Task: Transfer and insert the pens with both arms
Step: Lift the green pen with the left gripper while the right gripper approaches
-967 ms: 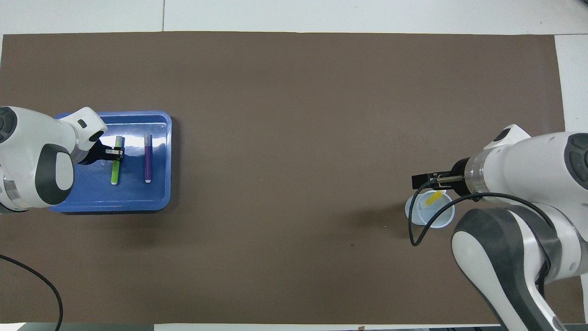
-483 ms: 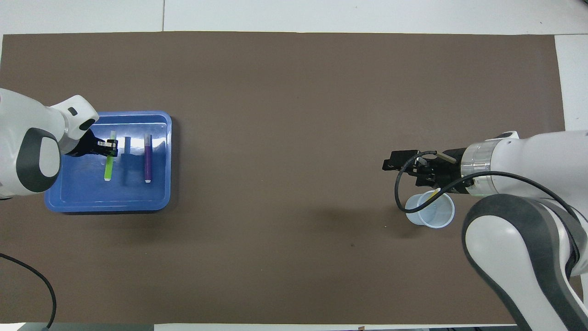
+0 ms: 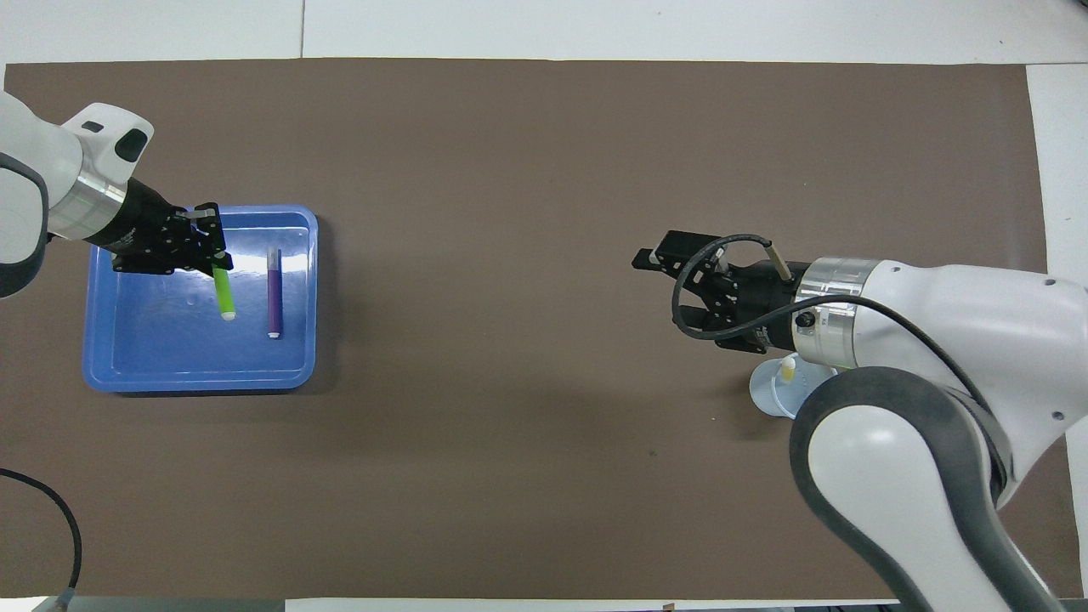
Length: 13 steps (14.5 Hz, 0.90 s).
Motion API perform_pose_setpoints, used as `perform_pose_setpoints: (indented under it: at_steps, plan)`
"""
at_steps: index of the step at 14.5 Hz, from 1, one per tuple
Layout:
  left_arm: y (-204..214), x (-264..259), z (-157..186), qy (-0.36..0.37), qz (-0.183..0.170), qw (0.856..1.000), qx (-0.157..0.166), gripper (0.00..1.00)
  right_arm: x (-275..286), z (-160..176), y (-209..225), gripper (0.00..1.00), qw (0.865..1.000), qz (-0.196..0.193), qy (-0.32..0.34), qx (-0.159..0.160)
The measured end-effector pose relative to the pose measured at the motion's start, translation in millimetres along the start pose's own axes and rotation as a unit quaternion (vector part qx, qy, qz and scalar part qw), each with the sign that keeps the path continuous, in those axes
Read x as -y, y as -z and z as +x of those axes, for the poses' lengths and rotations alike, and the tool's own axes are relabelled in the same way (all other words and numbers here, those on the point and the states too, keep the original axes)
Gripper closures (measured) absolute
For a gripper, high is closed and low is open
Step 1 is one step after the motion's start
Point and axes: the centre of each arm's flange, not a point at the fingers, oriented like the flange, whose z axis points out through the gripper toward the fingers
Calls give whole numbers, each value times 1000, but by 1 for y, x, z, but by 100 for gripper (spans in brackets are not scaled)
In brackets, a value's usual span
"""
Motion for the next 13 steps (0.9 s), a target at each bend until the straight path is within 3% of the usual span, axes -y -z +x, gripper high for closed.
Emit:
perform_pose_setpoints:
  at_steps: [4, 7, 13]
  plan:
    - [33, -53, -58, 168, -56, 984, 36, 83, 25, -43, -22, 0, 997, 45, -50, -23]
    - [31, -89, -106, 237, -76, 965, 79, 83, 48, -77, -26, 0, 996, 63, -59, -11]
    - [5, -113, -155, 367, -144, 905, 160, 83, 62, -117, -36, 0, 997, 66, -48, 12]
